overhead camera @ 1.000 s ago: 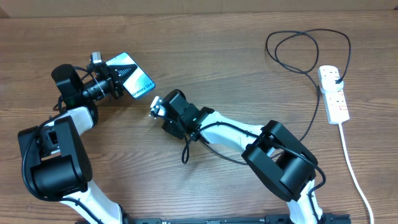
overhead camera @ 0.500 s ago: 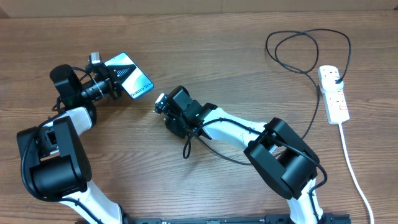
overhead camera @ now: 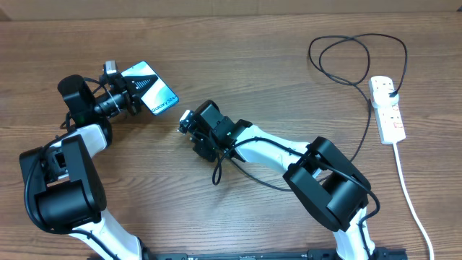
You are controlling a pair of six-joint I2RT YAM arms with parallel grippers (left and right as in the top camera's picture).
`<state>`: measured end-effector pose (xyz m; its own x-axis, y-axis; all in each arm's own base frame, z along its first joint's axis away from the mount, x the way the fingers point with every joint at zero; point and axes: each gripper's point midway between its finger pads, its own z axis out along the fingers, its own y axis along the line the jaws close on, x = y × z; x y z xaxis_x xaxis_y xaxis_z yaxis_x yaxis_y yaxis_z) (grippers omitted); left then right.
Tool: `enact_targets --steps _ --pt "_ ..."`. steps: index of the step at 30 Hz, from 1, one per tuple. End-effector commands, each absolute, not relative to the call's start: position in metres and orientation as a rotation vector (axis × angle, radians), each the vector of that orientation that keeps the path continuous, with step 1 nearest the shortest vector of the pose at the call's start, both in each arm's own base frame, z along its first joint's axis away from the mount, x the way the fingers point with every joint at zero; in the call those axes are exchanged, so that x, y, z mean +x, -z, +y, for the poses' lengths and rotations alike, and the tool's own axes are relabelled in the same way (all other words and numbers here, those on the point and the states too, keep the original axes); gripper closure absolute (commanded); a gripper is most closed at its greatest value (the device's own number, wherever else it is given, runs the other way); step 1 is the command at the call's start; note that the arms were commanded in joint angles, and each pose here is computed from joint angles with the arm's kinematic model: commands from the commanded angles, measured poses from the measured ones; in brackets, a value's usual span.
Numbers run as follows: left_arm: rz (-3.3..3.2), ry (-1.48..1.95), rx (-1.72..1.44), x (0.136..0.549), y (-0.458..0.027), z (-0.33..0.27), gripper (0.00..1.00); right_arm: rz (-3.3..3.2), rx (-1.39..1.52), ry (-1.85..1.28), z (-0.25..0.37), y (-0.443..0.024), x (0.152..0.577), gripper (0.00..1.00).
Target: Plug charger to phone and switch on socket
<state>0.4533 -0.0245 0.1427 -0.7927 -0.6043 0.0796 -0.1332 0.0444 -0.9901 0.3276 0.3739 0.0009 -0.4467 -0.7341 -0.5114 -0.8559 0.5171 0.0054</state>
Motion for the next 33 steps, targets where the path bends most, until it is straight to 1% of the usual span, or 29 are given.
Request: enact_targets --steps 1,9,11,14,16,19,21,22,27,33 --pt "1.967 1.802 -0.671 0.455 -0.151 -0.023 0.96 2.409 -1.333 -0.302 0.355 0.035 0.32 0.96" --pt "1.967 1.802 -0.671 0.455 -0.151 -0.023 0.96 2.491 -1.307 -0.393 0.357 0.032 0.307 0.96" --pt "1.967 1.802 -0.67 0.455 -0.151 -0.023 0.96 2.53 -1.327 -0.599 0.369 0.007 0.296 0.96" --pt "1.968 1.803 -0.66 0.455 -0.151 -0.023 0.96 2.539 -1.286 -0.866 0.38 -0.021 0.288 0.96" --pt "1.971 1.797 -0.628 0.454 -0.152 -0.024 0.96 2.52 -1.234 -1.104 0.385 -0.042 0.283 0.96" --pt "1.977 1.797 -0.561 0.45 -0.153 -0.027 0.96 2.479 -1.16 -1.396 0.383 -0.067 0.282 0.96" --pt "1.982 1.8 -0.509 0.447 -0.154 -0.029 0.96 2.45 -1.11 -1.536 0.378 -0.08 0.285 0.96" --pt "1.988 1.812 -0.456 0.443 -0.156 -0.033 0.96 2.394 -1.067 -1.681 0.371 -0.095 0.29 0.96" --pt "2.002 1.837 -0.392 0.438 -0.157 -0.043 0.95 2.399 -0.897 -1.84 0.352 -0.112 0.307 0.96" --pt "2.031 1.844 -0.368 0.44 -0.155 -0.069 0.96 2.304 -0.806 -2.054 0.334 -0.137 0.314 0.96"
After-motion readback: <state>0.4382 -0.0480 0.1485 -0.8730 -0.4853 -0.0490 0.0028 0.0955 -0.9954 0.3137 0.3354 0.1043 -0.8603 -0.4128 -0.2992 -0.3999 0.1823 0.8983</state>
